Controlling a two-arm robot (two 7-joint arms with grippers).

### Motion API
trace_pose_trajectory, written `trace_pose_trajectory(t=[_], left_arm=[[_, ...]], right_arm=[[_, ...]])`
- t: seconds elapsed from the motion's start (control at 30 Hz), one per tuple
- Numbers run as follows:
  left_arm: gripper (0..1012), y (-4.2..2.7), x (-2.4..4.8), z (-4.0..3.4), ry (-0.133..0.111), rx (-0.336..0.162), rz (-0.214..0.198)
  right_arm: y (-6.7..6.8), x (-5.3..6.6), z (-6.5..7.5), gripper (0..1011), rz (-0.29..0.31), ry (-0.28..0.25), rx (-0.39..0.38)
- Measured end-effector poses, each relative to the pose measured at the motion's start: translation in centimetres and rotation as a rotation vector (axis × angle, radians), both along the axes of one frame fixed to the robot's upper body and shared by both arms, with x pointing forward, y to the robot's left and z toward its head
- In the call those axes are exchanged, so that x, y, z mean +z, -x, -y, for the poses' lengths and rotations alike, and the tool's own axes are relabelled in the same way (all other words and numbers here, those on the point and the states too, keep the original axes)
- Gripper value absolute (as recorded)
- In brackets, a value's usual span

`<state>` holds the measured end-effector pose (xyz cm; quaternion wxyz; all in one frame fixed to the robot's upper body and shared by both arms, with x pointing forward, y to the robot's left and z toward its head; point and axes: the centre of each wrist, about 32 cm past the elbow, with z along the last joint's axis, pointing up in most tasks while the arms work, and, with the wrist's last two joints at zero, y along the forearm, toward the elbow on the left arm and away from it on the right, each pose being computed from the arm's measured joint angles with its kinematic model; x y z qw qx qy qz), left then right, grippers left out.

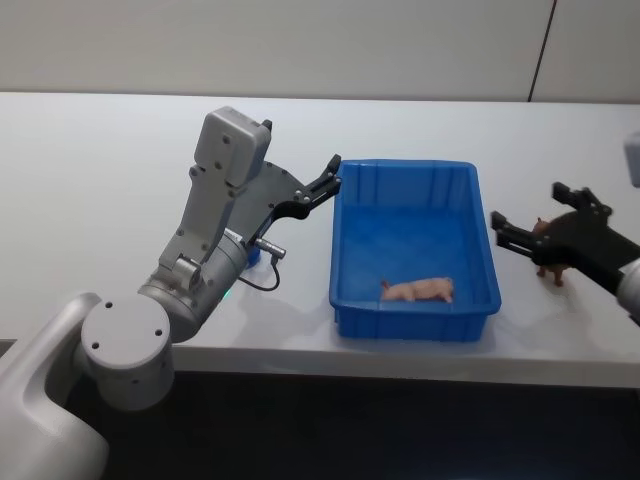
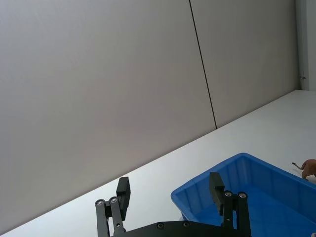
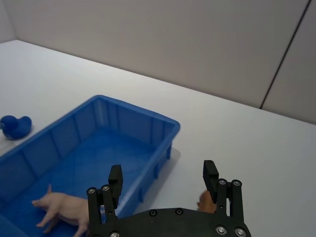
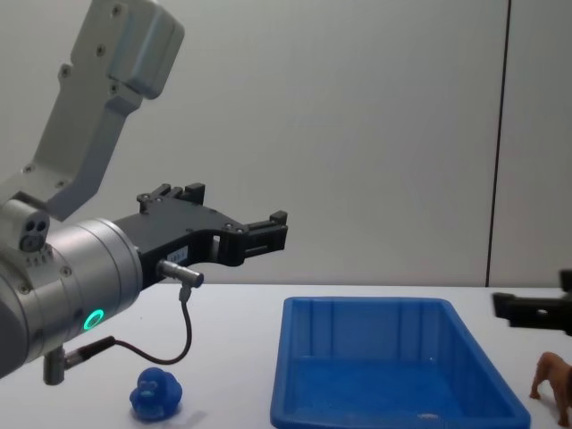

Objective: Pick up the two dolls from the table and place them into the box.

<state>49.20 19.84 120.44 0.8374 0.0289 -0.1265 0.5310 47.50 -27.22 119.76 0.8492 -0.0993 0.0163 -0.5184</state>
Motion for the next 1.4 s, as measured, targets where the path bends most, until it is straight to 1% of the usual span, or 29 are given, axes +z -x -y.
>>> trace_pose_trajectory(t=[0.07,0.1,0.27,0.37,0.53,0.77,1.07,1.1,1.13,1.23,1.3,1.4], left_arm=[[1001,0.0,0.0,0.0,0.0,0.0,0.0],[1001,0.0,0.0,0.0,0.0,0.0,0.0],[1001,0.0,0.0,0.0,0.0,0.0,0.0],[1002,0.0,0.0,0.0,0.0,0.0,0.0],[1001,0.0,0.0,0.0,0.0,0.0,0.0],[1001,0.0,0.0,0.0,0.0,0.0,0.0],[1001,0.0,0.0,0.0,0.0,0.0,0.0],[1001,0.0,0.0,0.0,0.0,0.0,0.0],[1001,0.0,0.0,0.0,0.0,0.0,0.0],[1001,0.0,0.0,0.0,0.0,0.0,0.0],[1001,0.0,0.0,0.0,0.0,0.0,0.0],[1001,0.0,0.0,0.0,0.0,0.0,0.0]], right_arm=[[0.2,-0.1,0.4,1001,-0.005,0.003,-0.013],[0.3,-0.2,0.8,1001,-0.011,0.007,-0.025],[0.6,-0.5,1.6,1001,-0.028,0.019,-0.053],[0.5,-1.0,2.1,1001,-0.047,0.03,-0.07],[0.3,-1.6,2.5,1001,-0.071,0.045,-0.085],[-0.5,-2.6,2.6,1001,-0.103,0.062,-0.091],[-1.8,-3.7,1.9,999,-0.132,0.07,-0.079],[-1.8,-3.8,1.9,964,-0.134,0.071,-0.079],[-1.9,-3.9,1.8,964,-0.135,0.072,-0.078],[-2.3,-4.1,1.6,880,-0.142,0.076,-0.076],[-2.5,-4.3,1.5,855,-0.145,0.078,-0.076],[-2.7,-4.4,1.3,744,-0.147,0.084,-0.078]])
